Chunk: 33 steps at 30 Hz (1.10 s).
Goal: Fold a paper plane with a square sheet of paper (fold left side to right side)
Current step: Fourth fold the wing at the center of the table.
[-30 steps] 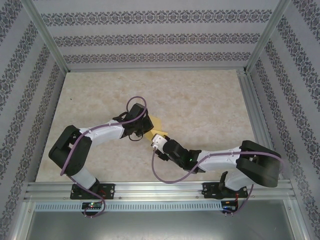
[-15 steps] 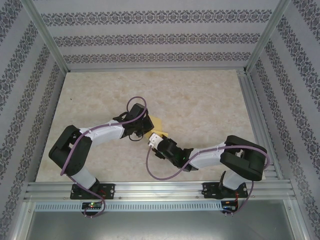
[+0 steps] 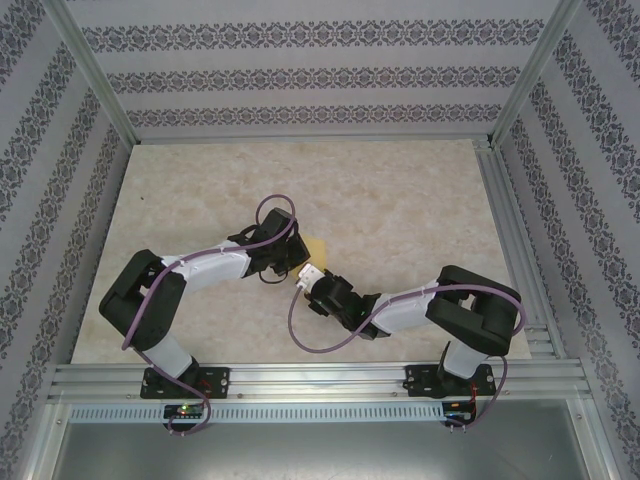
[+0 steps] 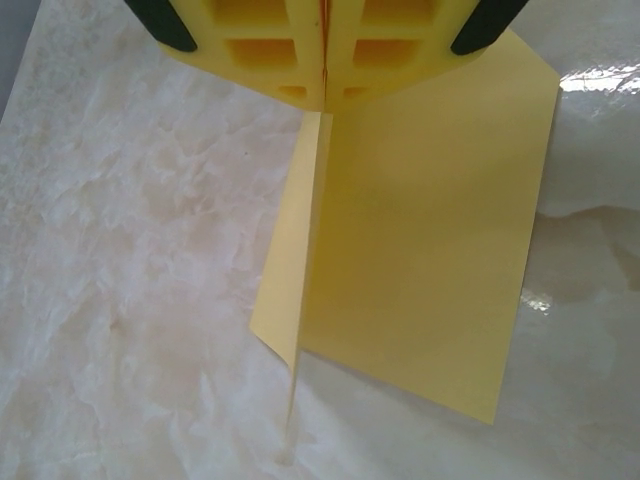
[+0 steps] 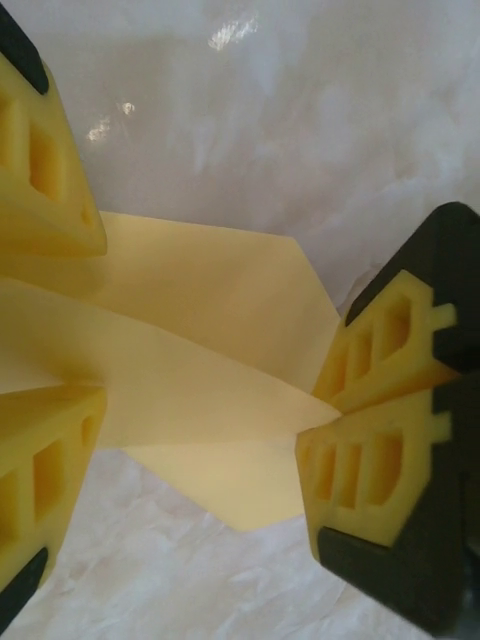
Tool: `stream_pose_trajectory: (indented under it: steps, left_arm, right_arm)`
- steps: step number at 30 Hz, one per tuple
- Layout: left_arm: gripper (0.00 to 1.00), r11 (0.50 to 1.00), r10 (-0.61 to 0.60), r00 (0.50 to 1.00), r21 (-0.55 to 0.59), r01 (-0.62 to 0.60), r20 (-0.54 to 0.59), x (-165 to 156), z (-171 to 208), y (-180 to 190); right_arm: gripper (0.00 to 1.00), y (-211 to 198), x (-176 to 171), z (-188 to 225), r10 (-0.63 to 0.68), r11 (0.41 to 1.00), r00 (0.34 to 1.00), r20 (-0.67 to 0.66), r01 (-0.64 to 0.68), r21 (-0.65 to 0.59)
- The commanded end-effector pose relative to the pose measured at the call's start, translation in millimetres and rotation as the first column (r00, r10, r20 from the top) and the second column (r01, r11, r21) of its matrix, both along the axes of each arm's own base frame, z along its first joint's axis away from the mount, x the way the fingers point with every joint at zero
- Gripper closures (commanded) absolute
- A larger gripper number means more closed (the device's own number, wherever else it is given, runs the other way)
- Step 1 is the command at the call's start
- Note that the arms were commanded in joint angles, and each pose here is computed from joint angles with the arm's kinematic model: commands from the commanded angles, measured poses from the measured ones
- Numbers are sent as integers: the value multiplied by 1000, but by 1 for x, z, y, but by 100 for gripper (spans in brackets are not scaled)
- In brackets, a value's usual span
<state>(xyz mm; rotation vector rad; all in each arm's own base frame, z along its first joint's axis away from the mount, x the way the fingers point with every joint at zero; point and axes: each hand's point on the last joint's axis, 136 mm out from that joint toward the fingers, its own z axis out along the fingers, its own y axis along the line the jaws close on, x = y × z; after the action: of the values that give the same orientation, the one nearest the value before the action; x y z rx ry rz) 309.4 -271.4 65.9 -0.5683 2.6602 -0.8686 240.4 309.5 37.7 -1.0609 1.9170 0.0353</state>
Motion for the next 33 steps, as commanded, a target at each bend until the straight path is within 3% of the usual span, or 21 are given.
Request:
stream_pose_trajectory:
  steps: [1,10,16,26,33]
  left_arm:
    - [88,1000,-15,1000,-20,15,5,0,2,-10]
    - [83,1000,-19,1000,-13,19,7,0,4,-9]
    - [62,998,-50,997,32,48,52,3,20,-5]
    - [23,996,-39,989,87,26,142,9,62,35]
    - [14,996,62,978,47,-72,197,7,81,85]
  right_arm:
    - [65,2,8,5,-43,999,999,0,43,34]
    - [79,-6,8,0,-81,996,997,-19,82,24]
    - [85,-6,5,-3,-75,996,996,-46,77,34]
    - [86,-6,5,2,-83,991,993,-81,90,98]
    - [86,-5,5,9,-82,985,992,-100,96,144]
